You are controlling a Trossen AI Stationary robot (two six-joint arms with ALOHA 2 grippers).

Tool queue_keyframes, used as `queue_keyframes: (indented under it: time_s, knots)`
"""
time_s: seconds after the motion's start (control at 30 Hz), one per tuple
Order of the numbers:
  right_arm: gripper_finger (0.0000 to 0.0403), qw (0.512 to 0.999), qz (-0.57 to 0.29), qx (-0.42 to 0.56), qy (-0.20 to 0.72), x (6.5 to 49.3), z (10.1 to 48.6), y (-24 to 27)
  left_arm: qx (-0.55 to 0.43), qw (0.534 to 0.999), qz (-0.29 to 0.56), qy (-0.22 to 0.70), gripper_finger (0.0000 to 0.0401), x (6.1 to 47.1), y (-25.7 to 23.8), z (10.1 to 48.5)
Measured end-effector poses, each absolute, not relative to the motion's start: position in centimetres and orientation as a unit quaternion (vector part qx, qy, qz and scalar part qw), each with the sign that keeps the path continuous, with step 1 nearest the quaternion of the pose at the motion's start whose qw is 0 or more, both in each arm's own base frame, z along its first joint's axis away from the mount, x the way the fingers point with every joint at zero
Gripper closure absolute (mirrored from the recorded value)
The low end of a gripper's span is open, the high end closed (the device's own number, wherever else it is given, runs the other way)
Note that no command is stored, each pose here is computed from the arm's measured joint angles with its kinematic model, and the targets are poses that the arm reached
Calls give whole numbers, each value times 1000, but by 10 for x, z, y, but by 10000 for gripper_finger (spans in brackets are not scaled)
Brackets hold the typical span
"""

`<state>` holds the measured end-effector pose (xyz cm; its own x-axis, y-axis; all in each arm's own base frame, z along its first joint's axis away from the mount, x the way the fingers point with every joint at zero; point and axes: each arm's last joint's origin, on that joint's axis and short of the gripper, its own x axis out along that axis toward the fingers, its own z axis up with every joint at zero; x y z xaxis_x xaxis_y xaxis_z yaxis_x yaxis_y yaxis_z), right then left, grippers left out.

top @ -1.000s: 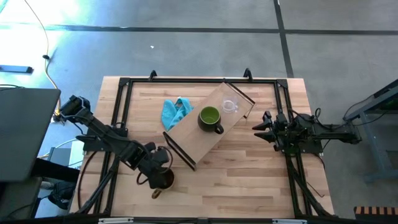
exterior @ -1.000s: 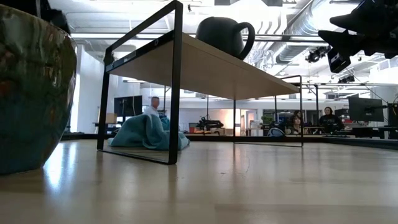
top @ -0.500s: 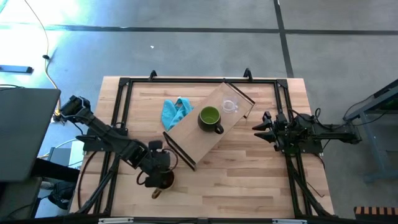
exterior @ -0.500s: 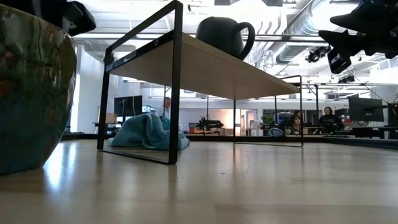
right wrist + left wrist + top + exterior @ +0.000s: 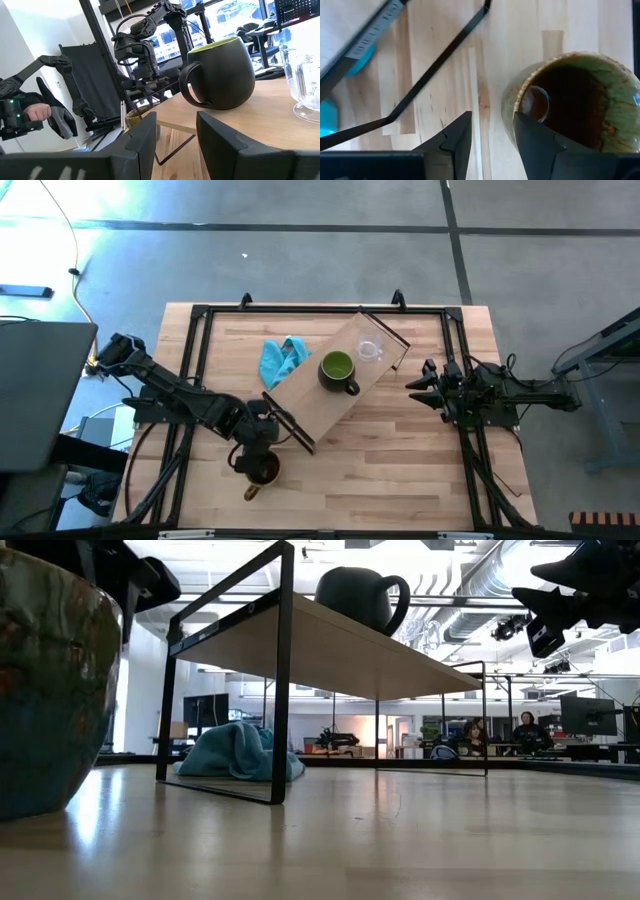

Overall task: Stack small to large cups/mugs on shelf
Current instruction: Put the green mug on the shelf

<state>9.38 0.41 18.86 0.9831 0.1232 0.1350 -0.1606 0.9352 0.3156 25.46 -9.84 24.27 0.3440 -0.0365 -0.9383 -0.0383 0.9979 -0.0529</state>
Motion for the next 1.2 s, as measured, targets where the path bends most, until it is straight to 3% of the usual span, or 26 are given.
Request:
queue_keyframes:
  time_s: [0.87, 1.03, 1.2]
  knots:
    - [272, 982, 72, 165, -52, 94, 188, 4, -51, 792, -59, 605, 267, 270, -109, 219]
    - [272, 982, 72, 165, -54, 94, 188, 4, -64, 793, -47, 604, 292, 269, -109, 220]
    - [272, 982, 72, 165, -54, 94, 188, 4, -87, 791, -24, 605, 342, 268, -108, 221]
